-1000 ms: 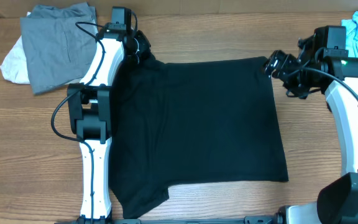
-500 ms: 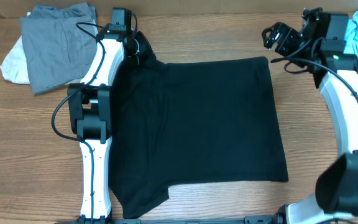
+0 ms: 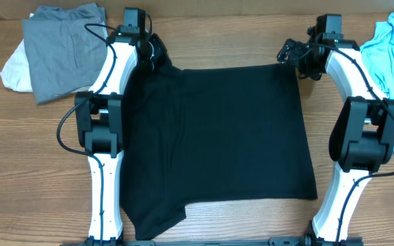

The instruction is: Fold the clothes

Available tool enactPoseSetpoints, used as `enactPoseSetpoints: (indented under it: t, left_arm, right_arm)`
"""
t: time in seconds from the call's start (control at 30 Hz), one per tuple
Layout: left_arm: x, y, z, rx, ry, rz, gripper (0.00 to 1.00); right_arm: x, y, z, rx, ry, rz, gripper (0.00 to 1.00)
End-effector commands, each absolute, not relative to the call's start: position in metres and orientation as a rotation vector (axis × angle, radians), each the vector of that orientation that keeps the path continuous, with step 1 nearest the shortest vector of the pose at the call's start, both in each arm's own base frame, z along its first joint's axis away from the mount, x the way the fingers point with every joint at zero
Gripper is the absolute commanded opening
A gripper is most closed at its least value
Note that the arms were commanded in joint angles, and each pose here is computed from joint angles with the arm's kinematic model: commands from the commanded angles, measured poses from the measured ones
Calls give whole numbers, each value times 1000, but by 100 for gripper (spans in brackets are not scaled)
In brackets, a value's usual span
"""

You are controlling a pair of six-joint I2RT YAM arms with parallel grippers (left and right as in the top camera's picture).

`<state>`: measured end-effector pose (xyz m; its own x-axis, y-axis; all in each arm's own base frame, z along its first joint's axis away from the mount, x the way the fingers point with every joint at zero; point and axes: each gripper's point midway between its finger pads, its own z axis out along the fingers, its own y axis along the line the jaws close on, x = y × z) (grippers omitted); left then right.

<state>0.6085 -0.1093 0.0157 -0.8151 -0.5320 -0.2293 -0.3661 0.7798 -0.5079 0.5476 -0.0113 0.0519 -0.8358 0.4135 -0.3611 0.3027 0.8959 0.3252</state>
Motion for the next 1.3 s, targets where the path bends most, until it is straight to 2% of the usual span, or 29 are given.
enactPoseSetpoints:
  t: [0.0, 0.07, 0.1, 0.2, 0.47, 0.63, 0.9, 1.0, 1.03, 1.1, 1.17, 1.27]
  left_arm:
    - [606, -113, -2, -605, 2646, -638, 68]
    - [610, -120, 4, -562, 2625, -695, 68]
    - [612, -123, 6, -550, 2614, -721, 63]
    - [612, -123, 6, -569, 2612, -716, 57]
    - [609, -121, 1, -597, 2628, -644, 46]
    - [609, -119, -1, -588, 2630, -614, 25]
    - [609, -119, -1, -588, 2629, -607, 20]
    - [610, -117, -1, -590, 2625, -595, 16]
    - [610, -117, -1, -590, 2624, -593, 14]
    - [611, -118, 0, -588, 2619, -594, 8]
    - [612, -118, 0, -586, 2616, -595, 4]
    - [613, -118, 1, -585, 2612, -596, 4]
  right_arm:
    - [560, -20, 53, 492, 2620, 258, 100]
    - [560, -17, 46, 487, 2632, 258, 100]
    - [560, -14, 42, 475, 2640, 248, 100]
    - [560, -7, 34, 431, 2656, 165, 100]
    - [555, 8, 12, 373, 2683, -83, 99]
    - [557, 0, 13, 403, 2672, -95, 94]
    - [560, -14, 14, 423, 2655, -100, 92]
    - [561, -13, 14, 424, 2651, -99, 84]
    - [561, -13, 14, 425, 2650, -99, 78]
    - [561, -14, 14, 436, 2649, -97, 44]
    - [560, -15, 14, 476, 2643, -99, 40]
    - [560, -15, 14, 504, 2638, -92, 20]
